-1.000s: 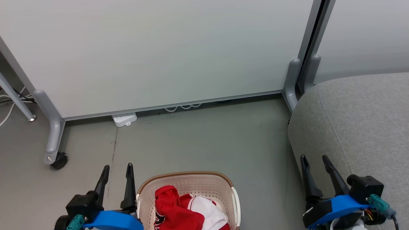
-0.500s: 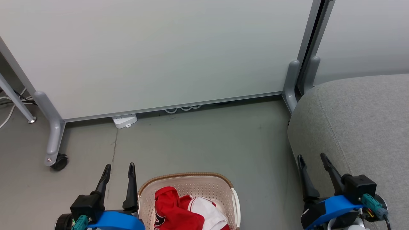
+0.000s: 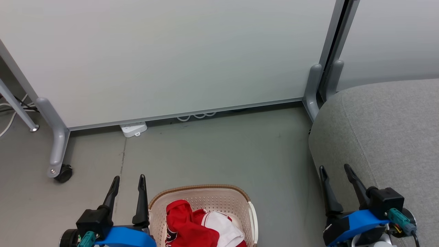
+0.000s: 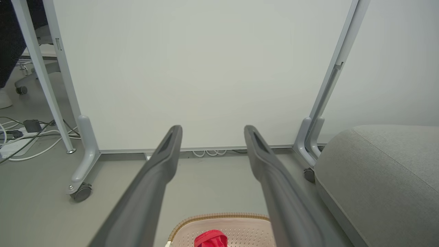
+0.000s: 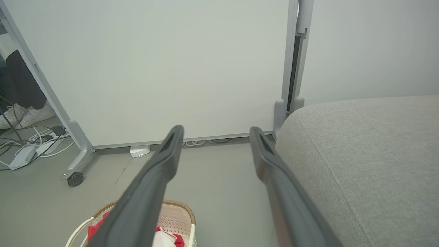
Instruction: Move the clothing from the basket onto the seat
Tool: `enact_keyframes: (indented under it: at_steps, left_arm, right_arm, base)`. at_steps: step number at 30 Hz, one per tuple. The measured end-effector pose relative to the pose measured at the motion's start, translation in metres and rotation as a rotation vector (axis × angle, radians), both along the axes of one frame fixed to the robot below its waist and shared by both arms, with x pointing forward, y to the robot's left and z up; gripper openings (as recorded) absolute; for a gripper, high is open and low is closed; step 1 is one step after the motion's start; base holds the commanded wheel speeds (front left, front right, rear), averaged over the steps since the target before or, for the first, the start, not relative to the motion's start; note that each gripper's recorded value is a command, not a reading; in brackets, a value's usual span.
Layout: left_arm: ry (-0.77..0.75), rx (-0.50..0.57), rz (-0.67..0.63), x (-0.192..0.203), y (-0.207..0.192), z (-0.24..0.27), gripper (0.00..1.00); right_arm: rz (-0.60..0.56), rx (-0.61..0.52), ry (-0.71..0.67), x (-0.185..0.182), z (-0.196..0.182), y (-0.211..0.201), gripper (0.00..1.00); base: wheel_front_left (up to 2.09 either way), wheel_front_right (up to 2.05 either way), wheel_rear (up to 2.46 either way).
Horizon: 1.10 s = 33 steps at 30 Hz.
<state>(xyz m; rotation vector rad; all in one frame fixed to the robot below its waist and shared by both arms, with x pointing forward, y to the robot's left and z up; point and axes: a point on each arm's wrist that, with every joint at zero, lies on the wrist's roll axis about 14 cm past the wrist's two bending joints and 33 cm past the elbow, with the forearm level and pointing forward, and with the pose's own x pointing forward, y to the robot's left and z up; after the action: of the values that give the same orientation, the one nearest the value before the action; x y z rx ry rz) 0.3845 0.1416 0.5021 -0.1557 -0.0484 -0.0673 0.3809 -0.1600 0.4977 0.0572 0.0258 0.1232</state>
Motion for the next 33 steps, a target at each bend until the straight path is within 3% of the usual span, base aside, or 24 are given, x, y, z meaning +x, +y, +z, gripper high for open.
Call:
enact_keyframes:
  at_steps: [15, 33]
  left_arm:
    - [0.157, 0.004, -0.06, 0.014, -0.016, -0.046, 1.0]
    - [0.676, 0.102, -0.294, 0.047, -0.061, -0.218, 1.0]
  right_arm:
    - [0.003, 0.009, 0.014, 0.015, -0.006, 0.001, 1.0]
    - [-0.045, 0.041, 0.16, 0.057, -0.085, -0.017, 1.0]
  base:
    - [0.0, 0.0, 0.0]
    - [0.0, 0.0, 0.0]
